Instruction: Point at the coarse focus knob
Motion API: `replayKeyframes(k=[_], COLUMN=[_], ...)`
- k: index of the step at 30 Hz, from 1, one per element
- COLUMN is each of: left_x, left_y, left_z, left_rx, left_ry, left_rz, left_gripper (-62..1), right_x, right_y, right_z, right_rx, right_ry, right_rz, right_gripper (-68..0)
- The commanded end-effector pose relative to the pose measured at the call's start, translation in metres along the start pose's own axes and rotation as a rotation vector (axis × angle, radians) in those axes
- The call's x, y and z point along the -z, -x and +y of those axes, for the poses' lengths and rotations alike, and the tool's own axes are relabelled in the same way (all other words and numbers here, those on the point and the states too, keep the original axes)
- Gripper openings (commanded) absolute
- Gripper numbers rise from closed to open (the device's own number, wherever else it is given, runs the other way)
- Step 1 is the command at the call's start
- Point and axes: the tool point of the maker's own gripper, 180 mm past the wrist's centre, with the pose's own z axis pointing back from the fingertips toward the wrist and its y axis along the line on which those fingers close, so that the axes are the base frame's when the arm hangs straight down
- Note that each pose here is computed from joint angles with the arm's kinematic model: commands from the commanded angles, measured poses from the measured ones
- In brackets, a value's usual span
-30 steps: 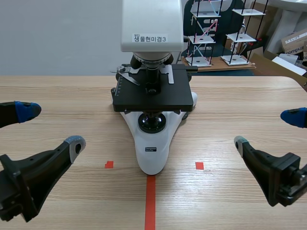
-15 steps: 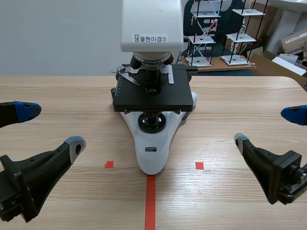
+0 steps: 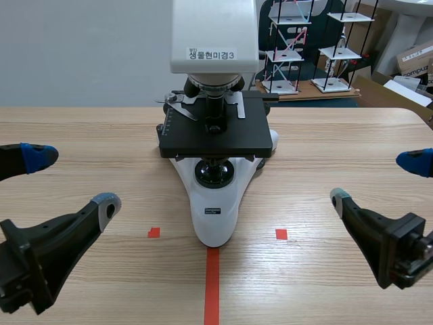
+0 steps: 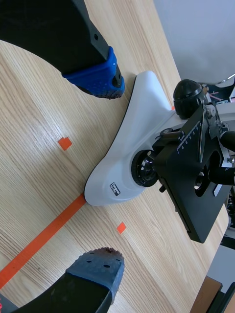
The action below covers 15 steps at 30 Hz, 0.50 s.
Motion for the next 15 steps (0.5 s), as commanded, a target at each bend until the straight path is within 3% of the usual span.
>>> replayKeyframes(k=[1, 8, 15], left_x=[-0.0005, -0.0005, -0.0005], left_y=[-0.0037, -0.0037, -0.0037], left_z=[-0.0016, -0.0016, -0.0016], left_rx=[-0.009, -0.009, -0.009], left_ry=[0.000, 0.000, 0.000], left_rz=[-0.014, -0.014, -0.014], left_gripper=[1.4, 1.4, 1.4], right_x=[0.0020, 0.0019, 0.0015], right_y=[-0.0078, -0.0098, -0.0157], right_z=[0.0007, 0.0007, 0.0006], right_rx=[-0.001, -0.001, -0.001], right_ry=[-0.006, -0.006, -0.005], right_rz=[-0.031, -0.042, -0.075], right_gripper=[-5.4, -7.3, -32.7])
